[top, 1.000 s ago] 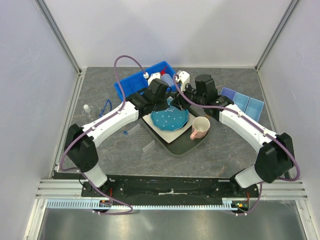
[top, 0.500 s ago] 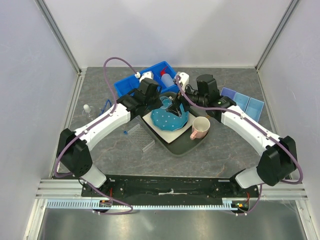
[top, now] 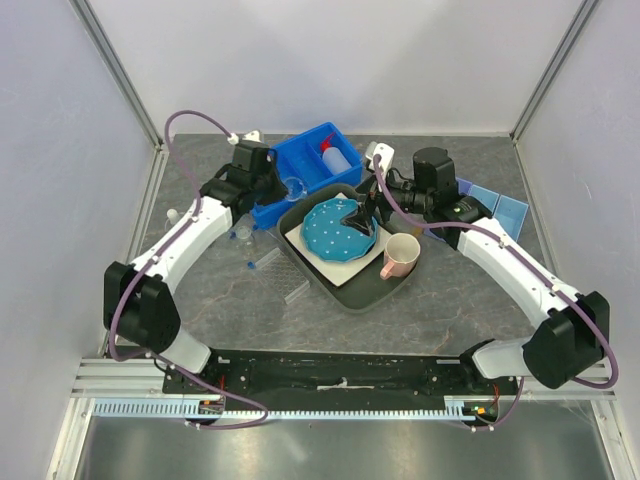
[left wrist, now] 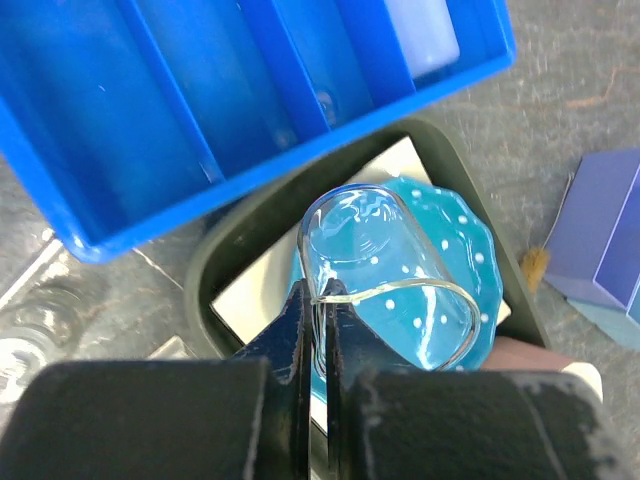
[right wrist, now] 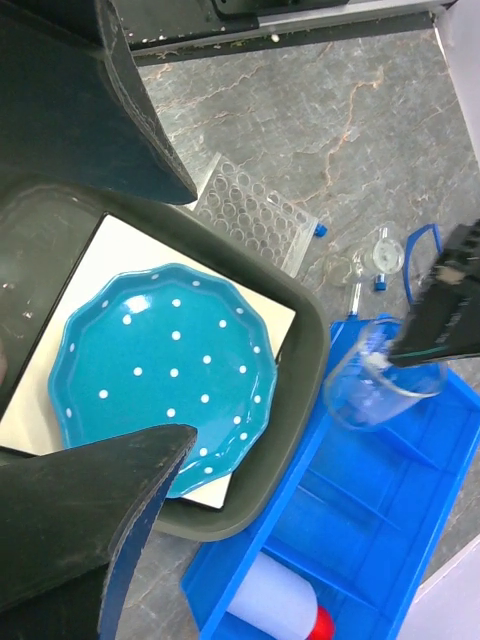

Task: Organize the chemistry lab equipment

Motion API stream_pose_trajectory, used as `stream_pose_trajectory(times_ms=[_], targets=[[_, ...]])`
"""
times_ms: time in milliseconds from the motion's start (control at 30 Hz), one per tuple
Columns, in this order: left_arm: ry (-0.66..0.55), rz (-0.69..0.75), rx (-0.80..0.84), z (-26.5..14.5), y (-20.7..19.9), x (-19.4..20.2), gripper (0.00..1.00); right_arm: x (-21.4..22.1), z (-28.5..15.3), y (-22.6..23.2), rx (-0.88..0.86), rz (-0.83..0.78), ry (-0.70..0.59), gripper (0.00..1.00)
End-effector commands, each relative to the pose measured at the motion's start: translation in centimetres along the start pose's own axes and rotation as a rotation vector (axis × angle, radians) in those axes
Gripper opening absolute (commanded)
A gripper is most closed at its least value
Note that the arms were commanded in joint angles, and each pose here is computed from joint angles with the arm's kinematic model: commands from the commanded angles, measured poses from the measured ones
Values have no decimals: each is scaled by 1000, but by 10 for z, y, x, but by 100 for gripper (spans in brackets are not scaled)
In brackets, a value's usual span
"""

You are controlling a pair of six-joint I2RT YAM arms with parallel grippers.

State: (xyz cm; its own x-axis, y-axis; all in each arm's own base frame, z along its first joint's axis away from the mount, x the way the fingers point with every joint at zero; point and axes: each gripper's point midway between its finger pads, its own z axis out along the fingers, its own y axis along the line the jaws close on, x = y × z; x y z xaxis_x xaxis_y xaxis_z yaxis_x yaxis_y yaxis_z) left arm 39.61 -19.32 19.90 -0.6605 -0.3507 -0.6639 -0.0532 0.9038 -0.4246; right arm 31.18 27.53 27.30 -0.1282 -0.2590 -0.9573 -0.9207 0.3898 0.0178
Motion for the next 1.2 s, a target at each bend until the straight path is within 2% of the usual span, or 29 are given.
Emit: stream_pose_trajectory(times_ms=[0, 33, 300, 367, 500, 667, 967, 1167], targets=[[-71, 36, 79, 0, -6, -45, 2, 0, -1, -2, -12, -33, -16, 98], [-92, 23, 64, 2, 2, -59, 2, 1, 1, -2, -13, -31, -13, 98], [-31, 9, 70, 60, 29, -89, 2, 12, 1, -16, 25, -28, 10, 98], [17, 6, 55, 82, 39, -82, 2, 15, 1, -20, 35, -23, 18, 98], [38, 13, 35, 106, 43, -87, 2, 22, 3, -25, 43, -22, 34, 98], [110, 39, -21, 141, 62, -71, 2, 29, 7, -28, 45, -16, 54, 98], [179, 84, -83, 160, 77, -63, 4, 37, 8, -35, 59, -5, 74, 98], [218, 105, -41, 162, 74, -57, 27, 37, 5, -39, 73, -3, 73, 98]])
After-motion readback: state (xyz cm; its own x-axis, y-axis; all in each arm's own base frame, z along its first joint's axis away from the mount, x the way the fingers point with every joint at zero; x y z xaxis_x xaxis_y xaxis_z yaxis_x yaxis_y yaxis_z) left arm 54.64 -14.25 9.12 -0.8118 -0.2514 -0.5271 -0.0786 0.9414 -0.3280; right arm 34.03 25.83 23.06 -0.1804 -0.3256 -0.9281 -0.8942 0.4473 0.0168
